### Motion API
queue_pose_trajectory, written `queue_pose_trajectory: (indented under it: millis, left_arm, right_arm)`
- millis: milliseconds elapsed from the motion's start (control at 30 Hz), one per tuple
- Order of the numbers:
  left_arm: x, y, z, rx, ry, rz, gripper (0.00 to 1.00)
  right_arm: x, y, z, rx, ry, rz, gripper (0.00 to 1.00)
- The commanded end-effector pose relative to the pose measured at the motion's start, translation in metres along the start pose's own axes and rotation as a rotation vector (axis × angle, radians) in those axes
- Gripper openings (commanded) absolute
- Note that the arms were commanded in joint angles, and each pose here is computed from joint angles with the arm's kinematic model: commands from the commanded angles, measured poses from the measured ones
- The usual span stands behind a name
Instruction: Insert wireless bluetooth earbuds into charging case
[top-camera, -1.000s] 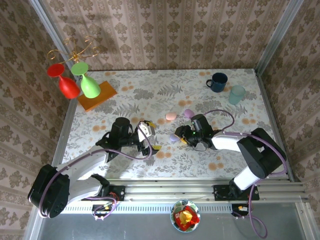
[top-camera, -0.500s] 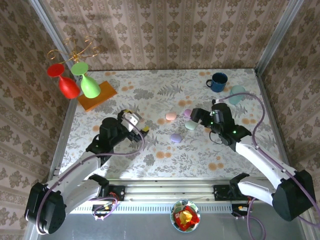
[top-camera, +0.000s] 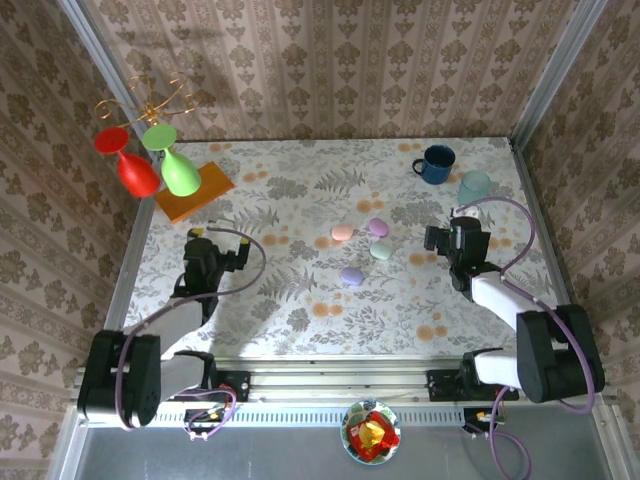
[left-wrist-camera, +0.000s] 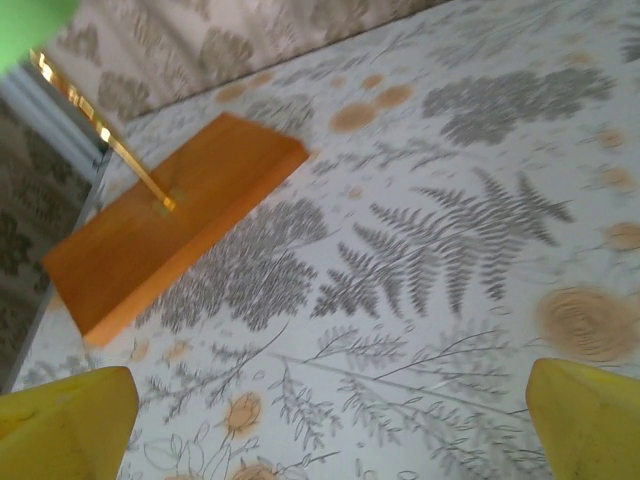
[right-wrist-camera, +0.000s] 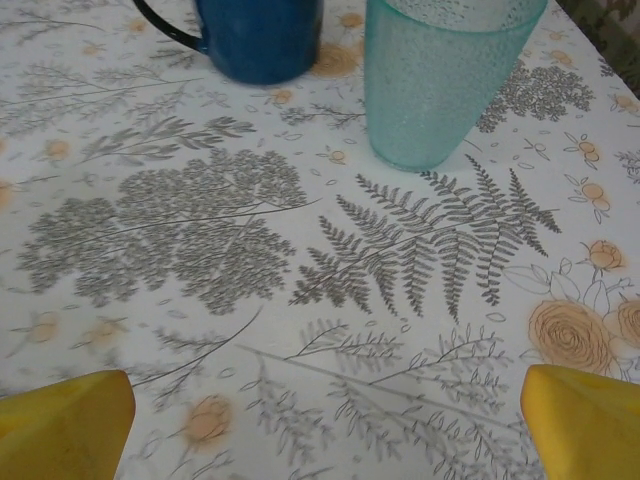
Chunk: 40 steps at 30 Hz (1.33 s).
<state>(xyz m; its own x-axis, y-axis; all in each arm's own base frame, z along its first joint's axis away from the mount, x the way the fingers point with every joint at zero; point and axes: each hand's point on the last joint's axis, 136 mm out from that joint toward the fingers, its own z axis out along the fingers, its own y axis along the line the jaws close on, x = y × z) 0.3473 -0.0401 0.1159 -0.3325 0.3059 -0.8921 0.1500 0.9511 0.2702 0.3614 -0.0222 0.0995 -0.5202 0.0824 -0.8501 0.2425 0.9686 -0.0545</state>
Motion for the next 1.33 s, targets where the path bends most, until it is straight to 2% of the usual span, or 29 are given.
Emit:
queue_pose_trajectory:
  millis: [0, 167, 300, 400, 1300]
  left_arm:
    - [-0.014, 0.016, 0.008, -0.039, -0.102, -0.11, 1.0]
    - [-0.014, 0.023, 0.031, -0.046, -0.102, -0.109, 1.0]
    - [0.008, 0.027, 0.051, -0.025, -0.06, -0.159, 1.0]
    - [0.011, 0.034, 0.056, -0.038, -0.024, -0.193, 1.0]
    - [0.01, 0.035, 0.056, -0.036, -0.03, -0.194, 1.0]
  right_arm:
    - [-0.039, 0.006, 0.007, -0.039, -0.188, -0.009, 1.0]
    - [-0.027, 0.013, 0.025, -0.102, -0.187, 0.0, 1.0]
    - [-0.022, 0.017, 0.029, -0.135, -0.188, -0.004, 1.0]
    - [-0.018, 0.018, 0.03, -0.15, -0.194, -0.002, 1.0]
    - [-0.018, 0.02, 0.029, -0.157, -0.204, -0.01, 1.0]
